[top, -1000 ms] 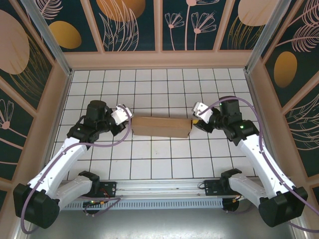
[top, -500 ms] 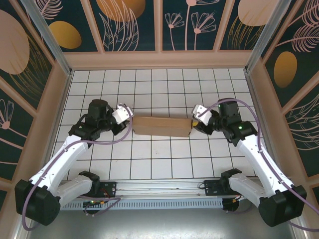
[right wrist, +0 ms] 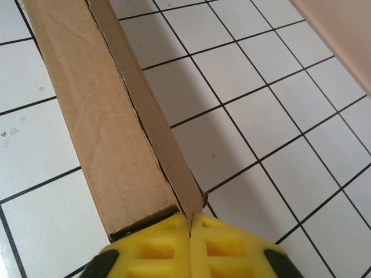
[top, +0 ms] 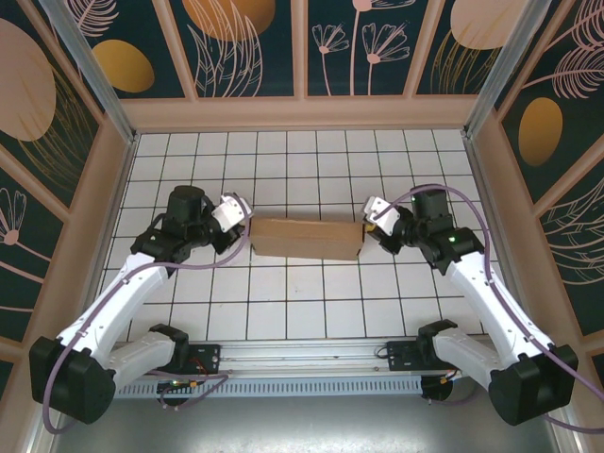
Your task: Fold the paper box
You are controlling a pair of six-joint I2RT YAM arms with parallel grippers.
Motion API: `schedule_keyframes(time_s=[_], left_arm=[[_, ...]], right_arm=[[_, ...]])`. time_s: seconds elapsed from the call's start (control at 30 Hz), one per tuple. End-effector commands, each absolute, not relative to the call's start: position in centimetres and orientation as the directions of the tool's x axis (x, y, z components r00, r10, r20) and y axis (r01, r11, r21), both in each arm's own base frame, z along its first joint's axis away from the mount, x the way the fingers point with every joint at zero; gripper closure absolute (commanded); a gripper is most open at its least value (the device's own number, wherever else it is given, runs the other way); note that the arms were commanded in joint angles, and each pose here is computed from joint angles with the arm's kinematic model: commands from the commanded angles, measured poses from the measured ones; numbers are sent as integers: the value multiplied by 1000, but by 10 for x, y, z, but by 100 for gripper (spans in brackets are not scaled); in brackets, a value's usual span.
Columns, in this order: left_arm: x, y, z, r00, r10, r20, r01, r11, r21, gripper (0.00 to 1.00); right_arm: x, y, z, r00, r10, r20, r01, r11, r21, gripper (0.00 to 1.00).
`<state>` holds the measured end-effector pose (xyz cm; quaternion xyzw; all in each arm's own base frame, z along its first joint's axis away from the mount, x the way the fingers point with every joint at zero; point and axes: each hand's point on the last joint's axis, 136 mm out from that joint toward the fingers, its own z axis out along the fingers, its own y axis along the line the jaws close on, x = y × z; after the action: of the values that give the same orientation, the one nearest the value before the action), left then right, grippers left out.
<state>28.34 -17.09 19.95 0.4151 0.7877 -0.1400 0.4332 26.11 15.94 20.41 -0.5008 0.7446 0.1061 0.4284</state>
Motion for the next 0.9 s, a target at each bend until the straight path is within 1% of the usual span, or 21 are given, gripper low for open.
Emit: schedule_keyframes(time_s=[0.0,0.07,0.1,0.17,0.23,0.3,0.37,0.47,0.6,0.7,0.87], left_arm=[[282,-189,226,-325,378,-867,767,642,-8,100],[276,-194,221,-373,341,-863,759,647,-73,100],[272,-197,219,-392,326,-860,756,648,-99,100],[267,-200,219,-420,304,-855,744,654,-133,100],[270,-196,223,-451,257,-855,699,697,-159,100],[279,-189,231,-501,161,-850,610,762,-216,100],[287,-185,237,-541,86,-836,540,798,-268,100],[299,-183,234,-652,-24,-758,406,833,-376,100],[302,-190,204,-788,-74,-611,282,839,-466,100],[304,-187,196,-812,-127,-570,208,849,-485,100],[312,-186,207,-798,-175,-576,175,849,-499,100]], right_arm=[[267,175,224,-151,-564,-812,-817,533,-218,100],[270,180,224,-187,-532,-826,-801,570,-186,99],[272,181,227,-210,-506,-837,-783,599,-166,97],[277,182,232,-260,-445,-857,-746,656,-115,96],[282,182,232,-308,-403,-862,-707,703,-77,98],[288,184,229,-369,-381,-848,-669,742,-42,100],[295,181,227,-430,-364,-826,-629,777,-16,100],[302,185,232,-483,-292,-825,-586,808,57,100],[313,180,241,-551,-111,-827,-454,872,185,100],[317,177,242,-616,10,-787,-348,894,284,100],[320,174,236,-698,141,-702,-205,900,385,100]])
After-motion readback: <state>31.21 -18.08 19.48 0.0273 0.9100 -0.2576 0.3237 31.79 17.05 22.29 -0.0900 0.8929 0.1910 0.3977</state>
